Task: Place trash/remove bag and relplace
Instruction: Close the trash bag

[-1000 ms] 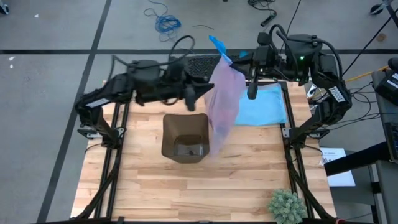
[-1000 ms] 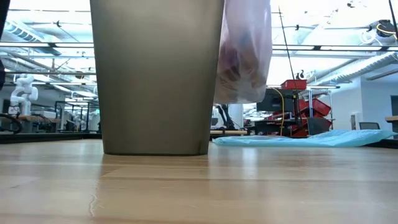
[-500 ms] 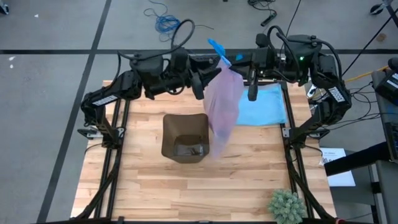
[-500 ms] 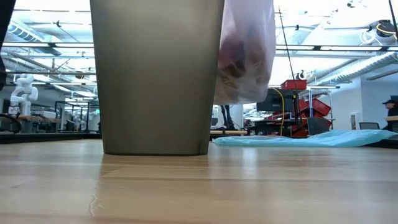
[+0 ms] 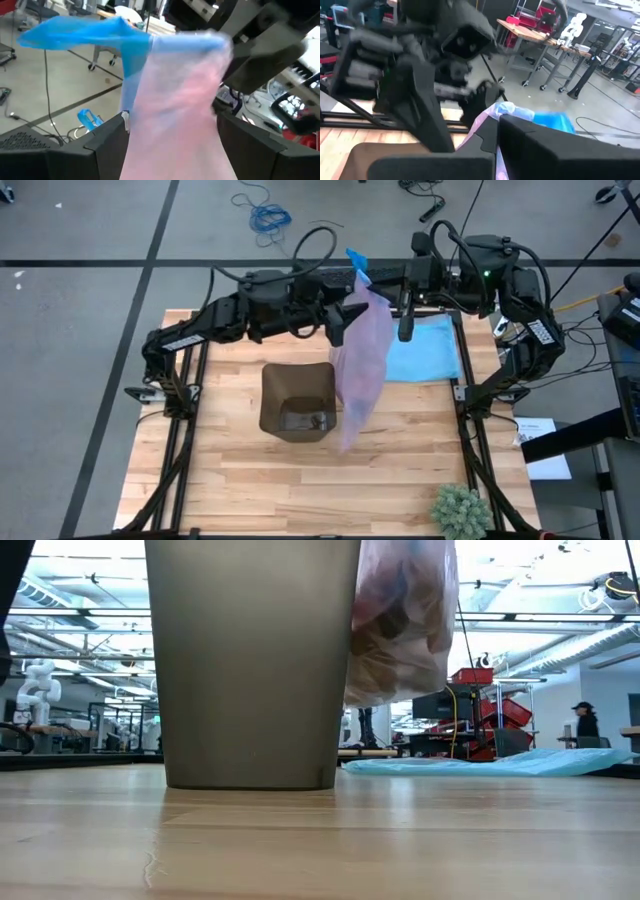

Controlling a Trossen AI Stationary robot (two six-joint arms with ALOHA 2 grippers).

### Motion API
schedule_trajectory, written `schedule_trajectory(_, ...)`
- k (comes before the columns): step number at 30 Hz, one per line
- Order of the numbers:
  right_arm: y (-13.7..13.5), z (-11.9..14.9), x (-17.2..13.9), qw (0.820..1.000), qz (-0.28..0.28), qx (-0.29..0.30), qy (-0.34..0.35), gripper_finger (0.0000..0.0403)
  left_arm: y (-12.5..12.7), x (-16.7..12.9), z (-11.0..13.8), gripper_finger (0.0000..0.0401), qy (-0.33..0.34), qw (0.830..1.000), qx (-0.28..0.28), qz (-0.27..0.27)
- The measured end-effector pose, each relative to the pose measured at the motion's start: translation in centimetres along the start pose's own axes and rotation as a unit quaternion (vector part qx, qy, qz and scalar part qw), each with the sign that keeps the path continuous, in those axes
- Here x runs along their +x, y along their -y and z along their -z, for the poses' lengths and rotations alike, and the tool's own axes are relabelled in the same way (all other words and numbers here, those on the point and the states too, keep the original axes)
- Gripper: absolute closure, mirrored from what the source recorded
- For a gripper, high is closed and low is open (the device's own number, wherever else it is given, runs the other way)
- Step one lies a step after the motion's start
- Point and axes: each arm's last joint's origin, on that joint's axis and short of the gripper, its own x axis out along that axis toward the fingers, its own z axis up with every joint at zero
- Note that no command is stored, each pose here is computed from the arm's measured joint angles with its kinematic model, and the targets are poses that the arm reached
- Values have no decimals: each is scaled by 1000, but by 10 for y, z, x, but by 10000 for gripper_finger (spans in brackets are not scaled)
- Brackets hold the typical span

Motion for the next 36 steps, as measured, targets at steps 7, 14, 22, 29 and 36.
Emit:
schedule_trajectory(7,-1,-2,0,1000,-22,1,13,403,-18,11,-3,159,13,998,-41,-37)
schedule_trajectory(14,-1,0,2,1000,-14,1,5,403,-32,12,-11,380,30,998,-12,-51)
schedule_trajectory(22,1,-1,0,1000,23,3,2,386,-49,7,-23,399,55,992,32,-105)
schedule_trajectory(29,3,-3,-7,1000,29,3,7,338,-59,-25,-40,400,59,979,72,-180)
schedule_trajectory(36,7,-4,-14,999,39,4,12,309,-64,-43,-37,400,29,957,92,-273)
